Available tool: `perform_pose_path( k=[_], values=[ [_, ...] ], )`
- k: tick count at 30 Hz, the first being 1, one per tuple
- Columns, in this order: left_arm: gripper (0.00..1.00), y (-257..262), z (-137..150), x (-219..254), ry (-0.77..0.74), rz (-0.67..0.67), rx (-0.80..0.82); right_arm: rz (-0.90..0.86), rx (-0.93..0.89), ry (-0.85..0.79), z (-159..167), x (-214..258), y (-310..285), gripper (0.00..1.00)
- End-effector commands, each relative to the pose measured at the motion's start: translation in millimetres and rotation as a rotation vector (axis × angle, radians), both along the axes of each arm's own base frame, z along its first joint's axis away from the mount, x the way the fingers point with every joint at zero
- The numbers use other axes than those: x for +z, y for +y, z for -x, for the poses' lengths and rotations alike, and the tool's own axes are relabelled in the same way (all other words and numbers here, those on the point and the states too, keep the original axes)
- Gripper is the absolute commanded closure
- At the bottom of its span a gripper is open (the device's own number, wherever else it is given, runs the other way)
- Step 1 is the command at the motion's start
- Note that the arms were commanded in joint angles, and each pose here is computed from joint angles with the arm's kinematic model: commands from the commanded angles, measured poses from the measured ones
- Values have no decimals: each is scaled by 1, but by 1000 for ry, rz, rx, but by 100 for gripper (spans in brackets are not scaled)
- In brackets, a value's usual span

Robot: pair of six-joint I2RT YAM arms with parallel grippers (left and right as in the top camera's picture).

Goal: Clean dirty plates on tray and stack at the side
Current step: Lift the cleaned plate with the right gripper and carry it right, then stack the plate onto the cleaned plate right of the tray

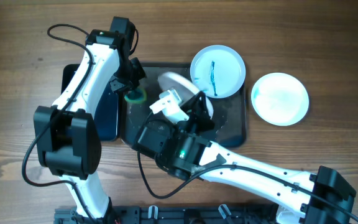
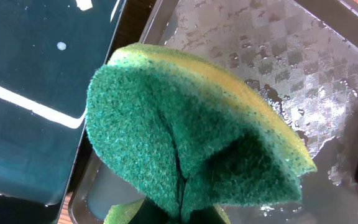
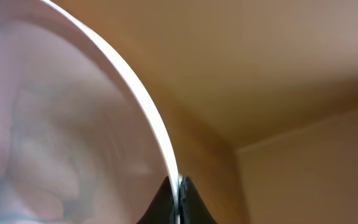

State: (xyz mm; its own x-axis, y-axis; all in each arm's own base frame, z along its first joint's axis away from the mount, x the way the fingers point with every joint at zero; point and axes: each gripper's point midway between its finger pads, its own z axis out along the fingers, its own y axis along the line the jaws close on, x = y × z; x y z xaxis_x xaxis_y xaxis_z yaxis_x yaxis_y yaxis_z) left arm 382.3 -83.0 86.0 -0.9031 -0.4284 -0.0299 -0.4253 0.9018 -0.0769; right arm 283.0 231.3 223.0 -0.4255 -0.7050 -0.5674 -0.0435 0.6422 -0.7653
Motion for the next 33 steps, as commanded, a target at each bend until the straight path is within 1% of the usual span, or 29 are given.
perform_pose_path(
  k=[1,3,5,7,8,11,15,17,19,22,24,26,30,33],
  values=[
    [96,-3,-4,15,-42,19,-12,-280,-37,253,8,-43,3,96],
    [96,-3,-4,15,-42,19,-12,-400,-88,355,7,-55,-4,96],
    [96,-3,-4,15,-42,19,-12,-527,-130,437,3,-56,-12,96],
    [96,-3,-4,15,-41,19,-13,-656,-156,492,-4,-49,-22,96],
    [96,-3,-4,15,-40,18,-13,-754,-168,523,-9,-40,-31,96],
    [96,-3,-3,15,-39,18,-12,-995,-222,540,-22,-12,-69,96],
    [96,-3,-4,15,-43,19,-13,-1196,-343,477,-35,10,-134,96],
    [96,-3,-4,15,-42,19,-13,-1243,-440,431,-37,11,-170,96],
    [96,-3,-4,15,-43,19,-13,-1278,-588,370,-36,5,-220,96],
    [96,-3,-5,15,-43,19,-13,-1303,-701,326,-35,-6,-263,96],
    [96,-3,-4,15,-43,19,-13,-1299,-781,307,-32,-19,-289,96],
    [96,-3,-5,15,-44,19,-12,-1274,-904,290,-27,-38,-319,96],
    [96,-3,-6,15,-50,20,-13,-1267,-1009,337,-29,-73,-346,96],
    [96,-3,-6,15,-50,19,-13,-1254,-1053,404,-31,-98,-349,96]
  ],
)
